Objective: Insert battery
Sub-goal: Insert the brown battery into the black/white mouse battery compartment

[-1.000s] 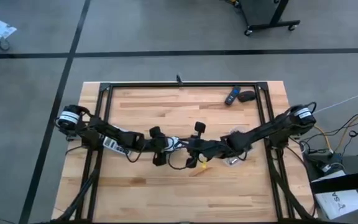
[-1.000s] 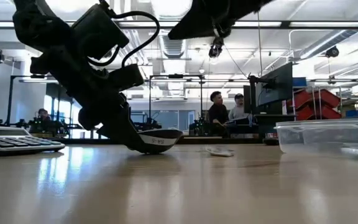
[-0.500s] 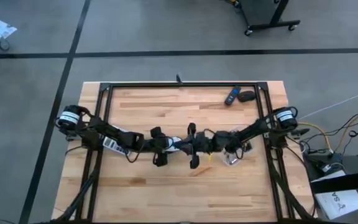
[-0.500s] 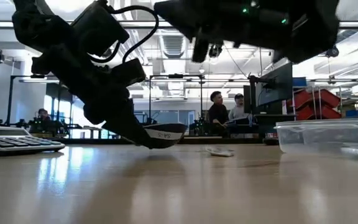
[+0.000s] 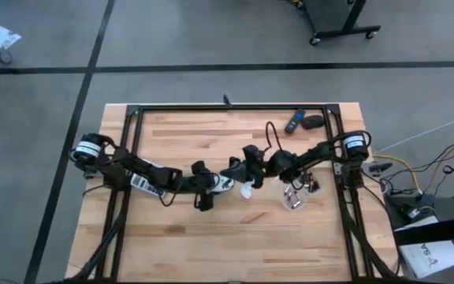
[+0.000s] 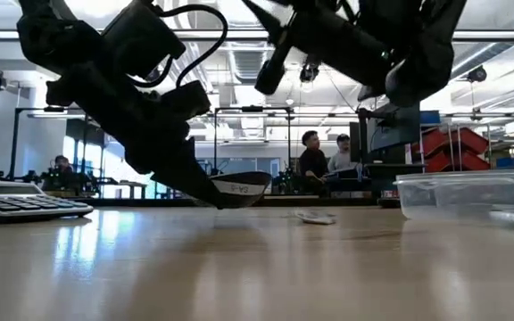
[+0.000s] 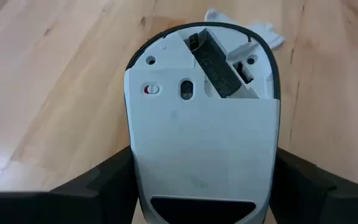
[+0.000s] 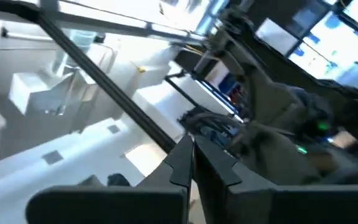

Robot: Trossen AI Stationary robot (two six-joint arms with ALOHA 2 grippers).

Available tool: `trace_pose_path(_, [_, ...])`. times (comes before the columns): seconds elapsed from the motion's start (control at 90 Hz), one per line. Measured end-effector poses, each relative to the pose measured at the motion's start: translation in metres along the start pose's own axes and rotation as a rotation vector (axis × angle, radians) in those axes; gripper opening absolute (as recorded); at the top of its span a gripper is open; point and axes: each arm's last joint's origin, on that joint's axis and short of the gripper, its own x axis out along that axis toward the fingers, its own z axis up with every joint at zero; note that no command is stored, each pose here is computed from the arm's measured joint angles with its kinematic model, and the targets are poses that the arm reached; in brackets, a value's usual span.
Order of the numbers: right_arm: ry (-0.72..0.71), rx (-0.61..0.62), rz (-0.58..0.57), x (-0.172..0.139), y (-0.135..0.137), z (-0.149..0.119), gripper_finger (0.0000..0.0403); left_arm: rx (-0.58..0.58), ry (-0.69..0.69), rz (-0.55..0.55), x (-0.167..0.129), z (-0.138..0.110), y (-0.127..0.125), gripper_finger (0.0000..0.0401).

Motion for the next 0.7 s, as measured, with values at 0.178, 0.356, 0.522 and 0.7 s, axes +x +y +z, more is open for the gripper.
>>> trace_pose_path(0.178, [-0.015,-0.034,0.007,0.003,0.001,0.003,0.0,-0.005,0.002,0.0,0.0,0.0,0.0,0.0263])
trace_pose_path(0.356, [-0.021,-0.114,-0.003,0.002,-0.001,0.006,0.0,-0.006,0.003,0.0,0.0,0.0,0.0,0.0266])
trace_pose_path(0.522, [-0.046,-0.242,-0.032,-0.006,-0.004,0.017,0.0,-0.009,0.006,0.0,0.0,-0.001,0.0,0.0265])
trace_pose_path(0.7, [-0.018,-0.357,-0.109,-0.03,-0.009,0.019,0.0,-0.014,0.01,0.002,0.0,-0.001,0.0,0.0262])
